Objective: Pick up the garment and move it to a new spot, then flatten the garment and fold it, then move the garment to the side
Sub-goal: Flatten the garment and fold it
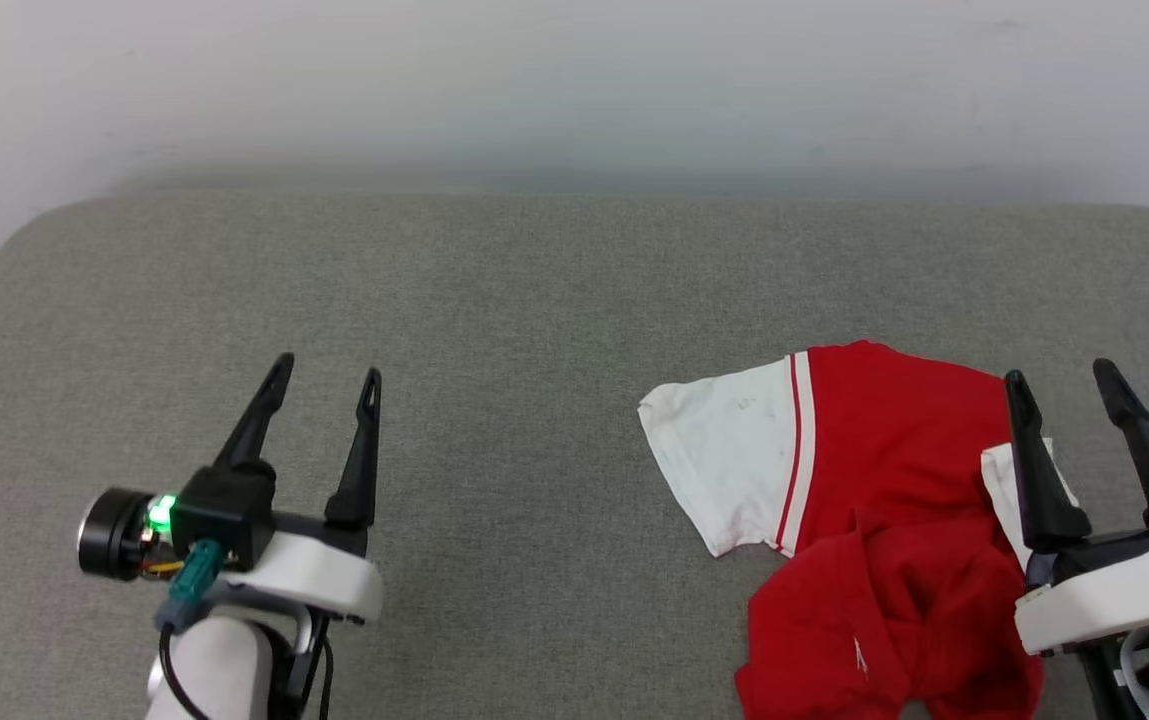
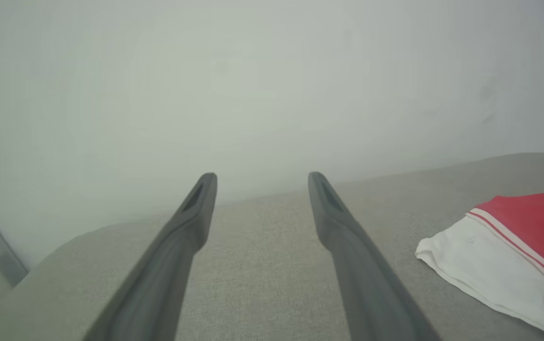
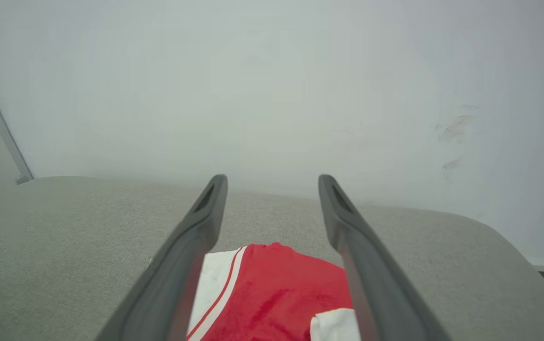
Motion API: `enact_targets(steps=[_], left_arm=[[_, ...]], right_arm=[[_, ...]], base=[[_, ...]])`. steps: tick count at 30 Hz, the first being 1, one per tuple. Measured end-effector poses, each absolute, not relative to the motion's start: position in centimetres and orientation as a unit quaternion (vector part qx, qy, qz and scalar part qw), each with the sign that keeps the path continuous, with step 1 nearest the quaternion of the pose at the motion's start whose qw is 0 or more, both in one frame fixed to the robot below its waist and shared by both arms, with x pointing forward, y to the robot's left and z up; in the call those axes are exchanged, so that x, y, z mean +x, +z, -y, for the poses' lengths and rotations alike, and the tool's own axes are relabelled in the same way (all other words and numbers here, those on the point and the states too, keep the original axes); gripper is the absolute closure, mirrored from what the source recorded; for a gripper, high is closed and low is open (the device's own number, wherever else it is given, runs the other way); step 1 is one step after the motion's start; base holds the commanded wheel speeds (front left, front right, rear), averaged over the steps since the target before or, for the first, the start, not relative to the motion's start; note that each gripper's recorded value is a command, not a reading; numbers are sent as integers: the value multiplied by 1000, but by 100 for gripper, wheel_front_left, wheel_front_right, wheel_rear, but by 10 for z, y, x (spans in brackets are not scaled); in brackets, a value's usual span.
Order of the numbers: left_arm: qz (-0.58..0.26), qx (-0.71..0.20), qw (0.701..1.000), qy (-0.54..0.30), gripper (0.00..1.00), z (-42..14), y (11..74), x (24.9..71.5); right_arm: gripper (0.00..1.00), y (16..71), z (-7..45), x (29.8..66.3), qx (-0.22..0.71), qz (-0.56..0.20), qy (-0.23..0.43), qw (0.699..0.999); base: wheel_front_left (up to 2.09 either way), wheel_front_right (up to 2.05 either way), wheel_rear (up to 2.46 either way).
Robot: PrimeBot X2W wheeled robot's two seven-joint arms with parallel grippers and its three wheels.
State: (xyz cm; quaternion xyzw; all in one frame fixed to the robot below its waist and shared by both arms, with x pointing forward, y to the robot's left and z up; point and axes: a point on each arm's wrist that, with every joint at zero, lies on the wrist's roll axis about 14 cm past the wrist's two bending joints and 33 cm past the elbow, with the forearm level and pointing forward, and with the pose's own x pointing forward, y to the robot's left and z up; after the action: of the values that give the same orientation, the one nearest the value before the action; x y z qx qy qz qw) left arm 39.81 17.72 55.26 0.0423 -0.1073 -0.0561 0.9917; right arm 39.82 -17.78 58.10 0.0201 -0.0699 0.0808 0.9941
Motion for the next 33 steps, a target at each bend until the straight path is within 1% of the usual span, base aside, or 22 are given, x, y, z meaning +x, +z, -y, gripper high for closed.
enact_targets(steps=[6,10,13,17,21,25,29,33], left_arm=[[112,56,983,-133,0,-149,562,445],[83,70,968,-225,0,-104,564,475],[41,67,958,-276,0,-79,563,494],[-44,72,936,-341,0,-45,545,508],[-167,79,901,-393,0,-16,510,507],[-279,113,853,-427,0,1,474,500],[-355,157,813,-435,0,2,443,498],[-409,177,781,-438,0,4,414,496]], right_arm=[[0,553,186,397,19,51,48,997],[0,542,192,397,22,44,33,998],[0,536,199,399,20,42,22,999],[0,523,205,401,17,29,10,999],[0,512,210,404,15,20,1,1000],[0,505,213,410,10,15,-4,1000],[0,498,214,415,6,10,-6,1000],[0,490,216,420,4,4,-10,1000]], base=[[0,0,0],[0,0,0],[0,0,0],[0,0,0],[0,0,0],[0,0,0],[0,0,0],[0,0,0]])
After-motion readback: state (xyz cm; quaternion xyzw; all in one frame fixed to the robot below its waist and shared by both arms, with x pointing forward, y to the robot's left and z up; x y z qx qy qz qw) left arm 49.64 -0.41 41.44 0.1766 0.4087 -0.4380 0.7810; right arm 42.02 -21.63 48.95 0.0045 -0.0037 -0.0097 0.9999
